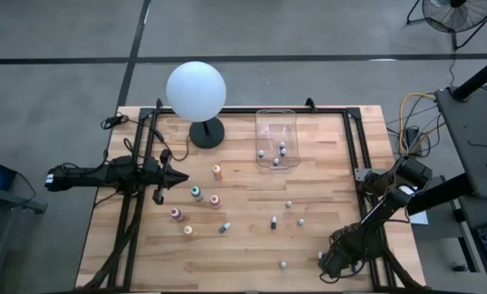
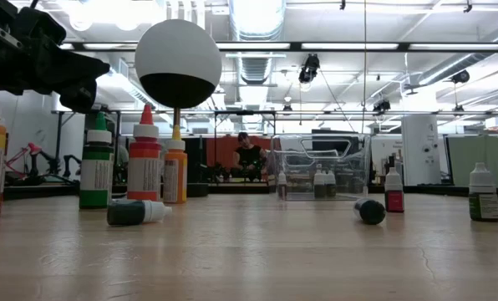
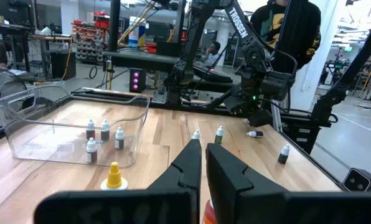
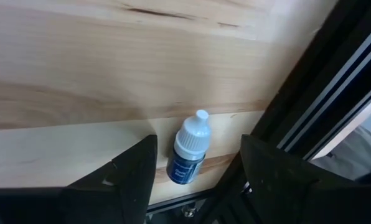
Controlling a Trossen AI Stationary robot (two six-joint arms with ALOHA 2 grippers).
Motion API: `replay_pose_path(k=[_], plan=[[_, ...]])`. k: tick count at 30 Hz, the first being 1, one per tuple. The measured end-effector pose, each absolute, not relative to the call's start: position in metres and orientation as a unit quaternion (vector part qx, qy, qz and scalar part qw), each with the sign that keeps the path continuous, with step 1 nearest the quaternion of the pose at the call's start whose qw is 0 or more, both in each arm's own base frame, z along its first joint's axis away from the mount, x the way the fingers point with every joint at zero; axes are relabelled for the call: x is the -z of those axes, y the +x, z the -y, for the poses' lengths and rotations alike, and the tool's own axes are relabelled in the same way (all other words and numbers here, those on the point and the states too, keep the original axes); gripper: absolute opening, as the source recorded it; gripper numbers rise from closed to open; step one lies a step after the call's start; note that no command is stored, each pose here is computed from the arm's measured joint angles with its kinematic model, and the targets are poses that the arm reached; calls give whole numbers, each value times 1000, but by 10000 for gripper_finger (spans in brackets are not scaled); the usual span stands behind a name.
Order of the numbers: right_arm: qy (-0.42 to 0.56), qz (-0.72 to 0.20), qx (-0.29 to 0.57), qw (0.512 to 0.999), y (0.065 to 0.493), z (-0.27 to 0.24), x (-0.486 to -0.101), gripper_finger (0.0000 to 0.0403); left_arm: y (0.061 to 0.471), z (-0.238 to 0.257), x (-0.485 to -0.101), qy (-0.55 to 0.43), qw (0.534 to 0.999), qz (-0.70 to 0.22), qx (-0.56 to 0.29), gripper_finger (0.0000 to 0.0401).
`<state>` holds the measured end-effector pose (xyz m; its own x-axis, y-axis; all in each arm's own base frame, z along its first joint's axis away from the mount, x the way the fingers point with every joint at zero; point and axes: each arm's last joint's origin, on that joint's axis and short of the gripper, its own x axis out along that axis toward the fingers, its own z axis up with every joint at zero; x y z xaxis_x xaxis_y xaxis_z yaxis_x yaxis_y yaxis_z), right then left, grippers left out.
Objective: Pick & Place food coloring
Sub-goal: Put the small dark blue food coloring bottle into the transparent bin
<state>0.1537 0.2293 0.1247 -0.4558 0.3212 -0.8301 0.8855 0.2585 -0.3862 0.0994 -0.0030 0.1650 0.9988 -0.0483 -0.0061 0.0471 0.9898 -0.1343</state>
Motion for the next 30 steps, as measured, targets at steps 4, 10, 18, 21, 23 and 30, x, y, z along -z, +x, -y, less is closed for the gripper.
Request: replay_pose_path(k=[4, 10, 18, 21, 23, 30], plan=[[414, -727, 447, 316, 153, -228, -123, 219, 99, 3, -165, -67, 997, -5, 24, 0], [415, -730, 441, 318, 153, -228, -122, 218, 99, 3, -165, -67, 997, -5, 24, 0], [411, -737, 426, 326, 153, -225, -119, 198, 99, 3, -165, -67, 997, -5, 24, 0], [408, -740, 420, 330, 154, -223, -118, 191, 99, 3, -165, -67, 997, -5, 24, 0], [407, -742, 418, 331, 154, -221, -116, 188, 99, 3, -165, -67, 997, -5, 24, 0], [404, -747, 412, 331, 155, -215, -113, 187, 99, 3, -165, -67, 997, -5, 24, 0]])
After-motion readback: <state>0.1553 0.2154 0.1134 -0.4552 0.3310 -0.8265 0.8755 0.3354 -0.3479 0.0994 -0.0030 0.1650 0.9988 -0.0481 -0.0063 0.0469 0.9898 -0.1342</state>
